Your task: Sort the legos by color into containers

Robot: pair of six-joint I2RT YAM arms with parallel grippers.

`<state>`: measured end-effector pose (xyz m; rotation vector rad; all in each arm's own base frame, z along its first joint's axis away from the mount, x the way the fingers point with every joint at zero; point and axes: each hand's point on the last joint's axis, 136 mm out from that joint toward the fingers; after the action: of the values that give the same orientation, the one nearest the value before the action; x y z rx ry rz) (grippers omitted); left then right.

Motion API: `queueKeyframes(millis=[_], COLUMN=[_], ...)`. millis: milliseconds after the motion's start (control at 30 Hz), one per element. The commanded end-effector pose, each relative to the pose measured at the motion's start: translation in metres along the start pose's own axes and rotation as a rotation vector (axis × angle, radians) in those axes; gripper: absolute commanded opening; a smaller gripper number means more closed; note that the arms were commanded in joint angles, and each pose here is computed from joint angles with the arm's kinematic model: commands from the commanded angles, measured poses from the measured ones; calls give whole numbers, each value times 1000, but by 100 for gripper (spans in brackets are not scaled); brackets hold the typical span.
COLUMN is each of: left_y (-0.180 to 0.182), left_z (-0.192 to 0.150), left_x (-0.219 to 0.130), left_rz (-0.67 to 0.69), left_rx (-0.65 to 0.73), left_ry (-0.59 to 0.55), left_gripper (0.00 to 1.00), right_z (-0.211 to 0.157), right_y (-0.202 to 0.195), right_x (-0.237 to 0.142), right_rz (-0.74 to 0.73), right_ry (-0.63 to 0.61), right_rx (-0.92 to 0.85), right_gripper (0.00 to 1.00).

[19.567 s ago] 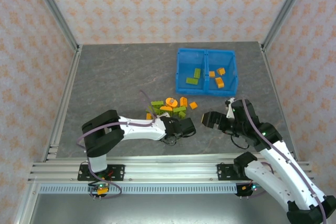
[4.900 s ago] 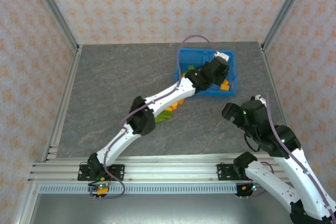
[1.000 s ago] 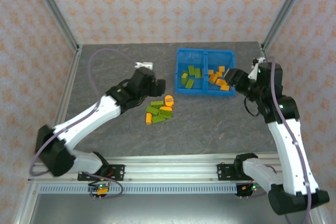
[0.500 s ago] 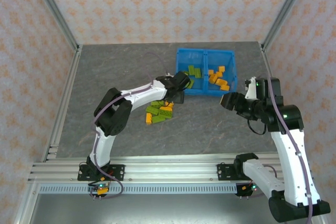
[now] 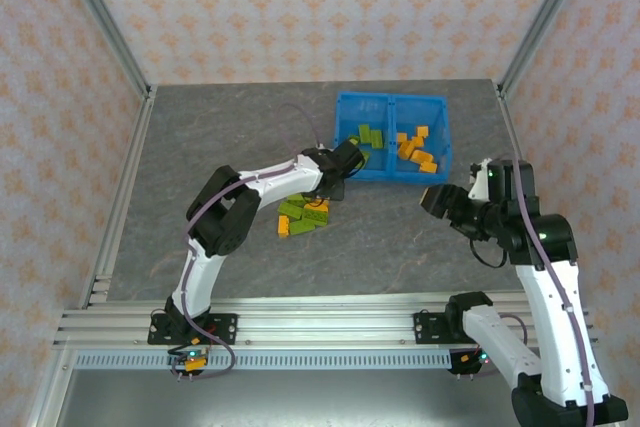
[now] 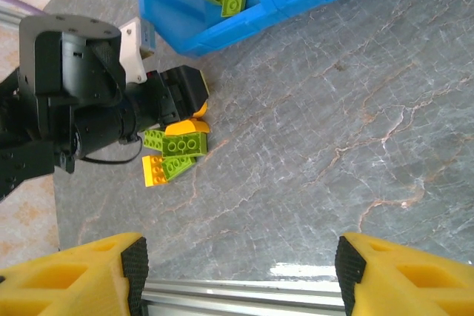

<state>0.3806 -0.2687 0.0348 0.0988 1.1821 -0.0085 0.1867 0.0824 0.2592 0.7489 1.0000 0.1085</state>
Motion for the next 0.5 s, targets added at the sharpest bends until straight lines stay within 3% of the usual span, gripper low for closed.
queueKeyframes(millis=[0,67,200,467], left_y=[10,10,7,-30], left_z=[-16,-16,-4,58], left_x=[4,0,-29,-155], left_rz=[24,11,-45,-290], left_rx=[16,22,19,70], left_ry=[37,26,-19,-297], left_gripper=[48,39,38,37], right_z=[11,14,17,28], right_y=[9,10,7,17], right_x=[1,-1,-1,-10], right_rz=[36,36,21,53], right_ry=[-45,-60,-77,-130], right_rx=[35,47,68,105], right_gripper=[69,69,69,69])
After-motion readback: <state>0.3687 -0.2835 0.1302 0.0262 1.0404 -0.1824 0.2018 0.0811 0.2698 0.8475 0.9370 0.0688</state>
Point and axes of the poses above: each hand's point on the last joint's axis, 136 mm out from that joint toward the fingers, its own x axis out along the fingers, its own y axis along the line the jaws close on, z = x × y, and after that the axes turned 5 degrees about x, right-handed
